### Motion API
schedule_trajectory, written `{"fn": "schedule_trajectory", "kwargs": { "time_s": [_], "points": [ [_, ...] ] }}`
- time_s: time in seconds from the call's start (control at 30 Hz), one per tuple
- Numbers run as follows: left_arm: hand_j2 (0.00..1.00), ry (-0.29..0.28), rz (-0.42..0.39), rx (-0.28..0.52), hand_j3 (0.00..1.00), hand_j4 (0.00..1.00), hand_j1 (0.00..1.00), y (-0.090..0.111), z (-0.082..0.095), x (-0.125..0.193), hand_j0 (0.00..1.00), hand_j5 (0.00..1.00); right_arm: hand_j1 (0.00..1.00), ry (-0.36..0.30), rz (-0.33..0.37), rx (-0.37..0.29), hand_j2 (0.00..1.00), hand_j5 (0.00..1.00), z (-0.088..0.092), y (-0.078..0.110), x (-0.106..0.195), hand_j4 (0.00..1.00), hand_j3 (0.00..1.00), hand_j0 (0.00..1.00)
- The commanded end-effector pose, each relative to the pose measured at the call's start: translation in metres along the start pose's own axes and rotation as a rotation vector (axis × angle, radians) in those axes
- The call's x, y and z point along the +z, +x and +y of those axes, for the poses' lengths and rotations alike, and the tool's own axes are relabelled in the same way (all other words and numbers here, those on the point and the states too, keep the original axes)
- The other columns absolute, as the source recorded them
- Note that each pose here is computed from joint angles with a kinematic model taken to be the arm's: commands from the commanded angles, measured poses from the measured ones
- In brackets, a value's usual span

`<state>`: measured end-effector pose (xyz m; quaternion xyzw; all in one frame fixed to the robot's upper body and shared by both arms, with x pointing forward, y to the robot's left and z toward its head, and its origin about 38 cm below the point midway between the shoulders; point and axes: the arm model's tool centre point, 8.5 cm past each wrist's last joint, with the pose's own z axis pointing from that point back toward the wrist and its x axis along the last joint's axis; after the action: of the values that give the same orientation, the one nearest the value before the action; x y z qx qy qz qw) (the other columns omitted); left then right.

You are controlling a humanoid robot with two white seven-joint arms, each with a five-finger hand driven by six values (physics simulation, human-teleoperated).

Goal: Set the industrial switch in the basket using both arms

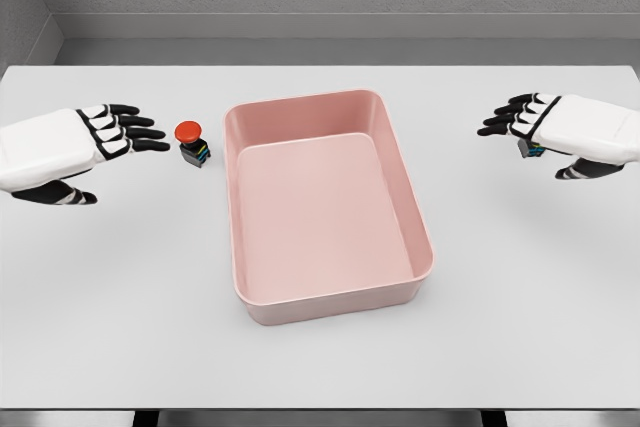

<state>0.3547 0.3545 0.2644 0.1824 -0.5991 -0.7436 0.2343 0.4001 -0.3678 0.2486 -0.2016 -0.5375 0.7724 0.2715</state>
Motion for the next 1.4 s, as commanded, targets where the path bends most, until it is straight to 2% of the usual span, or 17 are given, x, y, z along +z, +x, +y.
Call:
{"fn": "schedule_trajectory", "kwargs": {
  "time_s": [0.0,0.03,0.1,0.13,0.17,0.23,0.3,0.33,0.43,0.6,0.67,0.8,0.9,0.97,1.1,1.27,1.37],
  "points": [
    [1.0,0.001,0.003,0.004,1.0,1.0,1.0,-0.001,0.0,0.001,1.0,1.0,1.0,-0.002,0.004,-0.005,1.0,1.0,0.0,-0.001,0.001,1.0,1.0,1.0],
    [1.0,0.001,0.005,0.003,1.0,1.0,1.0,-0.001,0.001,0.001,1.0,1.0,1.0,-0.003,0.013,-0.006,1.0,1.0,0.0,-0.004,0.002,1.0,1.0,1.0],
    [1.0,0.005,0.008,-0.005,1.0,1.0,1.0,-0.002,0.005,0.0,1.0,1.0,1.0,0.005,0.092,-0.022,1.0,1.0,0.003,-0.027,0.016,1.0,1.0,1.0],
    [1.0,0.004,0.048,-0.002,1.0,1.0,1.0,-0.007,0.005,-0.001,1.0,1.0,1.0,0.006,0.141,-0.049,1.0,1.0,0.008,-0.042,0.025,1.0,1.0,1.0],
    [1.0,-0.038,0.088,-0.013,1.0,1.0,1.0,-0.012,0.008,-0.006,1.0,1.0,1.0,0.004,0.163,-0.055,1.0,1.0,0.008,-0.048,0.029,1.0,1.0,1.0],
    [1.0,-0.063,0.179,-0.007,1.0,1.0,1.0,-0.022,0.013,-0.022,1.0,1.0,1.0,-0.003,0.165,-0.053,1.0,1.0,0.006,-0.049,0.029,1.0,1.0,1.0],
    [1.0,-0.071,0.21,-0.002,1.0,1.0,1.0,-0.025,0.014,-0.026,1.0,1.0,1.0,-0.014,0.159,-0.045,1.0,1.0,0.002,-0.048,0.025,1.0,1.0,1.0],
    [1.0,-0.109,0.218,0.008,1.0,1.0,1.0,-0.025,0.012,-0.033,1.0,1.0,1.0,-0.013,0.148,-0.043,1.0,1.0,0.002,-0.046,0.02,1.0,1.0,1.0],
    [1.0,-0.166,0.257,0.016,1.0,1.0,1.0,-0.029,0.015,-0.044,1.0,1.0,1.0,0.05,0.1,-0.048,1.0,1.0,0.0,-0.039,-0.004,1.0,1.0,1.0],
    [1.0,-0.17,0.284,0.021,1.0,1.0,1.0,-0.028,0.003,-0.074,1.0,1.0,1.0,0.154,0.072,-0.079,1.0,1.0,0.012,-0.037,-0.03,1.0,1.0,1.0],
    [1.0,-0.164,0.358,0.042,1.0,1.0,1.0,-0.035,0.003,-0.072,1.0,1.0,1.0,0.168,0.089,-0.1,1.0,1.0,0.015,-0.045,-0.034,1.0,1.0,1.0],
    [1.0,-0.159,0.348,0.063,1.0,1.0,1.0,-0.033,-0.002,-0.084,1.0,1.0,1.0,0.169,0.152,-0.111,1.0,1.0,0.015,-0.067,-0.043,1.0,1.0,1.0],
    [1.0,-0.18,0.346,0.021,1.0,1.0,1.0,-0.032,-0.01,-0.094,1.0,1.0,1.0,0.178,0.147,-0.105,1.0,1.0,0.018,-0.065,-0.052,1.0,1.0,1.0],
    [1.0,-0.204,0.403,0.037,1.0,1.0,1.0,-0.035,-0.014,-0.098,1.0,1.0,1.0,0.193,0.165,-0.098,1.0,1.0,0.021,-0.07,-0.052,1.0,1.0,1.0],
    [1.0,-0.226,0.44,0.055,1.0,1.0,1.0,-0.046,-0.029,-0.116,1.0,1.0,1.0,0.192,0.201,-0.111,1.0,1.0,0.02,-0.08,-0.046,1.0,1.0,1.0],
    [1.0,-0.22,0.409,0.064,1.0,1.0,1.0,-0.039,-0.031,-0.131,1.0,1.0,1.0,0.202,0.244,-0.135,1.0,1.0,0.026,-0.092,-0.036,1.0,1.0,1.0],
    [1.0,-0.243,0.402,0.059,1.0,1.0,1.0,-0.038,-0.036,-0.138,1.0,1.0,1.0,0.207,0.253,-0.134,1.0,1.0,0.029,-0.094,-0.038,1.0,1.0,1.0]
  ]
}}
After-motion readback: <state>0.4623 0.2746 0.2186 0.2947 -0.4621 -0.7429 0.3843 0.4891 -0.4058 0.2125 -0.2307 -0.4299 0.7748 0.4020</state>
